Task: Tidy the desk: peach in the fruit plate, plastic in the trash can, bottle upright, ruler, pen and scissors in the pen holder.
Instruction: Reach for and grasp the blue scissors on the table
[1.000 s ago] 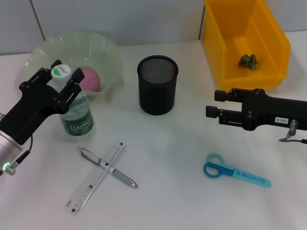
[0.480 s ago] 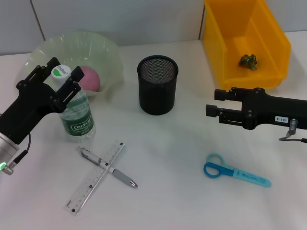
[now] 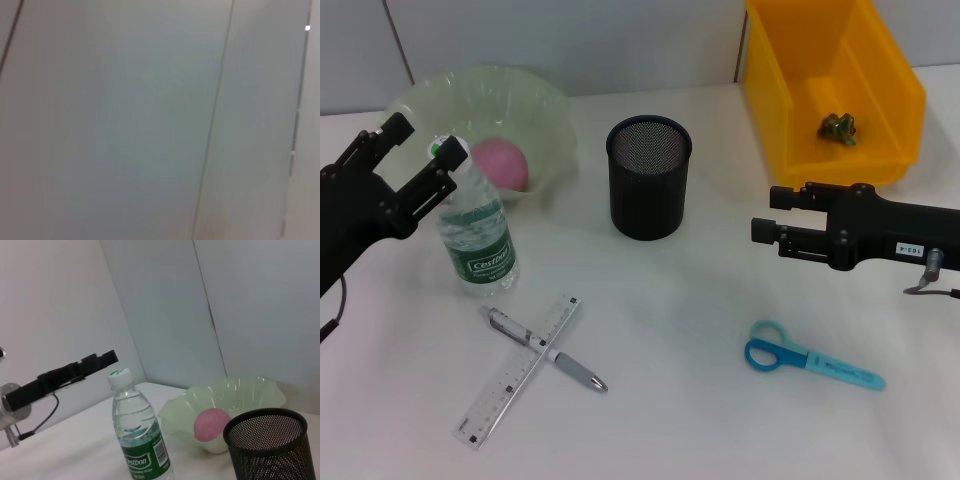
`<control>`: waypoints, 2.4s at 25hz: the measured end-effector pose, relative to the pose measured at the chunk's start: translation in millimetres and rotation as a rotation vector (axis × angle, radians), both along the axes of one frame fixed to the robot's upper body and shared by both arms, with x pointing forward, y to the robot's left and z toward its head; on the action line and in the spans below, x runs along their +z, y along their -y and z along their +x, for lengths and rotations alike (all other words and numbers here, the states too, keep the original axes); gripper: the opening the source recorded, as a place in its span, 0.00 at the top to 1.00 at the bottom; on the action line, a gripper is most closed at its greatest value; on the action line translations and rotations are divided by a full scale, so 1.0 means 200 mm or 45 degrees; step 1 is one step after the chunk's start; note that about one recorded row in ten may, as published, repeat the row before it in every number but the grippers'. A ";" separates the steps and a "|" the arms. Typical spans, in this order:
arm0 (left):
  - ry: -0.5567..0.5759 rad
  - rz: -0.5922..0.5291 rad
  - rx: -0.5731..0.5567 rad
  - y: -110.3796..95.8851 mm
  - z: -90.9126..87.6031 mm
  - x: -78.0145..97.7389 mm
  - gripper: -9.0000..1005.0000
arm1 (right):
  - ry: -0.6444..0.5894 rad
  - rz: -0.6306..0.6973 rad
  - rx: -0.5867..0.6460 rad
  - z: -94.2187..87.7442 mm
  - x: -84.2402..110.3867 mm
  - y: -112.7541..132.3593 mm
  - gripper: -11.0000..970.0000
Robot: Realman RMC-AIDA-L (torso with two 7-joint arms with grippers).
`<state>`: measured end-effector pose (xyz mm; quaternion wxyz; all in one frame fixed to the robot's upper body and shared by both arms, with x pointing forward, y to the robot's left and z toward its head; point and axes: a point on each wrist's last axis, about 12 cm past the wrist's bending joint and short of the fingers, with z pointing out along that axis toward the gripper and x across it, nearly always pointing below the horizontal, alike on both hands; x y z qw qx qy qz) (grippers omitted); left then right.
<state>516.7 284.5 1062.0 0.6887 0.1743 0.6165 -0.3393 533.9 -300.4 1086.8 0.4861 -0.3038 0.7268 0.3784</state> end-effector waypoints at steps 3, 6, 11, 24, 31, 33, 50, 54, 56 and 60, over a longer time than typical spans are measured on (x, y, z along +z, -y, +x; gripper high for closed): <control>-0.007 -0.004 -0.017 -0.01 -0.01 0.01 0.21 | 0.001 0.001 0.003 0.00 0.00 0.00 0.35; -0.025 -0.040 -0.080 -0.04 -0.05 0.03 0.21 | 0.002 0.002 0.013 0.00 0.00 0.00 0.35; -0.051 -0.054 -0.249 -0.05 -0.10 0.08 0.21 | -0.002 -0.005 0.032 -0.01 0.01 0.00 0.35; -0.304 0.172 -0.695 0.03 -0.12 0.12 0.21 | -0.013 -0.001 0.104 -0.09 0.02 0.06 0.35; -0.435 0.473 -0.837 0.07 -0.07 0.16 0.21 | -0.143 -0.073 0.208 -0.14 0.05 0.12 0.35; -0.450 0.534 -0.860 0.08 -0.06 0.16 0.21 | -0.178 -0.099 0.233 -0.14 0.06 0.12 0.35; -0.436 0.652 -0.927 0.16 0.01 0.18 0.21 | -0.587 -0.795 0.325 0.02 0.46 -0.10 0.35; -0.427 0.635 -0.906 0.16 0.01 0.17 0.21 | -0.652 -1.009 0.341 0.06 0.46 -0.21 0.35; -0.416 0.610 -0.898 0.16 0.00 0.16 0.21 | -0.662 -1.090 0.348 0.08 0.45 -0.26 0.35; -0.411 0.584 -0.889 0.16 0.00 0.15 0.21 | -0.652 -1.202 0.343 0.10 0.42 -0.34 0.35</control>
